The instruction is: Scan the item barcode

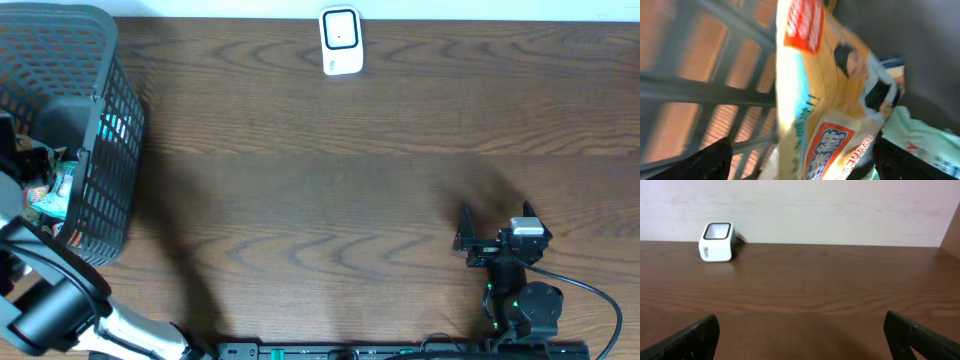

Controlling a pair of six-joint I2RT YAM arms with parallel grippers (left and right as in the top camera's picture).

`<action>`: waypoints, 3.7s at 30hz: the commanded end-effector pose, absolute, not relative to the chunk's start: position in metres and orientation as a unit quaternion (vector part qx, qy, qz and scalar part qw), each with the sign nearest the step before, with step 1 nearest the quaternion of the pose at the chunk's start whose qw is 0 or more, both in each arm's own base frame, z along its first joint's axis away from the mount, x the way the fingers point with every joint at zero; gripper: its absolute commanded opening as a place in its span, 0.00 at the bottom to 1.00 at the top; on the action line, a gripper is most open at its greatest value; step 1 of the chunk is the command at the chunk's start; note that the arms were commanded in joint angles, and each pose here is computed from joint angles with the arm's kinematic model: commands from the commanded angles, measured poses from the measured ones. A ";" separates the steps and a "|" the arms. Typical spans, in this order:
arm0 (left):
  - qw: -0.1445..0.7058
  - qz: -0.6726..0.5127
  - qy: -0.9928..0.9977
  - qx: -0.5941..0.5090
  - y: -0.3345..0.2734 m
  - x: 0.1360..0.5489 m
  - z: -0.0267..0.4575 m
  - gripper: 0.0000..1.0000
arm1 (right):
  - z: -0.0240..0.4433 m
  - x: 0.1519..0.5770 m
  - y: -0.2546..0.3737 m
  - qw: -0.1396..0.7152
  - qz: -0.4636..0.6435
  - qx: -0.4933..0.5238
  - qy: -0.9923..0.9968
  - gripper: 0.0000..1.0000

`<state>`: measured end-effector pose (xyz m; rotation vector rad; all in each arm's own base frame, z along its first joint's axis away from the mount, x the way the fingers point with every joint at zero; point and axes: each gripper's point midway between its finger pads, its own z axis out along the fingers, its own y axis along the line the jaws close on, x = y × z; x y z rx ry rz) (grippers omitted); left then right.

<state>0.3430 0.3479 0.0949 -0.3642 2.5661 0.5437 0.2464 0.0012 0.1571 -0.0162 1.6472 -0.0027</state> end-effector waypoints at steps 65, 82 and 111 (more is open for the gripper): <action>0.617 -0.444 0.648 -0.030 -0.039 0.440 0.461 0.08 | 0.156 0.246 0.003 0.680 -0.002 -0.014 0.733 0.99; 0.443 -0.405 0.798 -0.060 -0.218 0.502 0.261 0.07 | 0.156 0.246 0.003 0.680 -0.002 -0.014 0.733 0.99; 0.387 -0.365 0.846 -0.025 -0.271 0.494 0.178 0.79 | 0.156 0.246 0.003 0.680 -0.002 -0.014 0.733 0.99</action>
